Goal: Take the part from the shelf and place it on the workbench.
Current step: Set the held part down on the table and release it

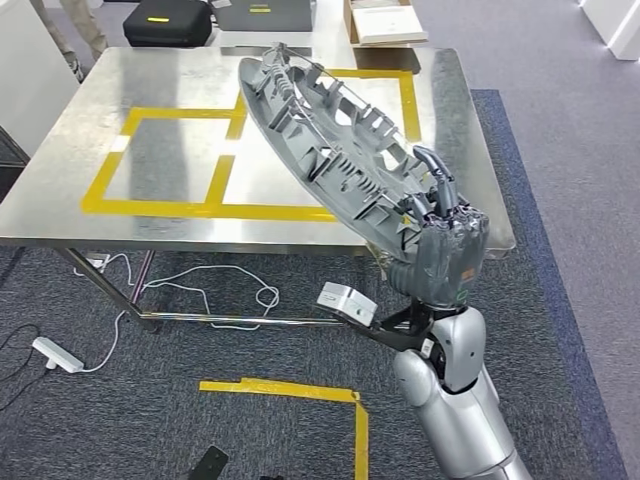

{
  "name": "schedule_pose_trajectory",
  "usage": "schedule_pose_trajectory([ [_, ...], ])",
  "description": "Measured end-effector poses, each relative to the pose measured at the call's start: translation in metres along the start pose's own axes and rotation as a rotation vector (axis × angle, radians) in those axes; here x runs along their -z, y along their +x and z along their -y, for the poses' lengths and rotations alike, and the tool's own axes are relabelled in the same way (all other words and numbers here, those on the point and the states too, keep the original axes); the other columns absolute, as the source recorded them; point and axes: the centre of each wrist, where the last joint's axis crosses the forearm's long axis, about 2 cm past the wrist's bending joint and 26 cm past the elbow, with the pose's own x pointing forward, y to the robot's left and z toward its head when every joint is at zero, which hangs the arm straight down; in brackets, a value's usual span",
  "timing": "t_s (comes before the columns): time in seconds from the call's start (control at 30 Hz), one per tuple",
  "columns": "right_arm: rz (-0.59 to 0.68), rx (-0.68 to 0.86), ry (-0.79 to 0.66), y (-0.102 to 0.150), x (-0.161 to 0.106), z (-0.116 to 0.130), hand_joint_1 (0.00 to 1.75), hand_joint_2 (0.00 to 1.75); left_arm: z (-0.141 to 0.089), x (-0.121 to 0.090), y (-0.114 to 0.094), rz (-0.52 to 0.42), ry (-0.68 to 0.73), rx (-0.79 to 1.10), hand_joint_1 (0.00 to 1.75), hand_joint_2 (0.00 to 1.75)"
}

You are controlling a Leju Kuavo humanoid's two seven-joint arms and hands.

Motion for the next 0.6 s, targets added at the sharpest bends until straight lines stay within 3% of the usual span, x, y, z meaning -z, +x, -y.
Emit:
schedule_pose_trajectory([
  [0.6, -0.019, -0.008, 0.04, 0.0, 0.009, -0.013, 1.75, 1.75, -0.001, 0.003, 0.006, 0.01, -0.019, 0.026, 0.0, 1.75],
])
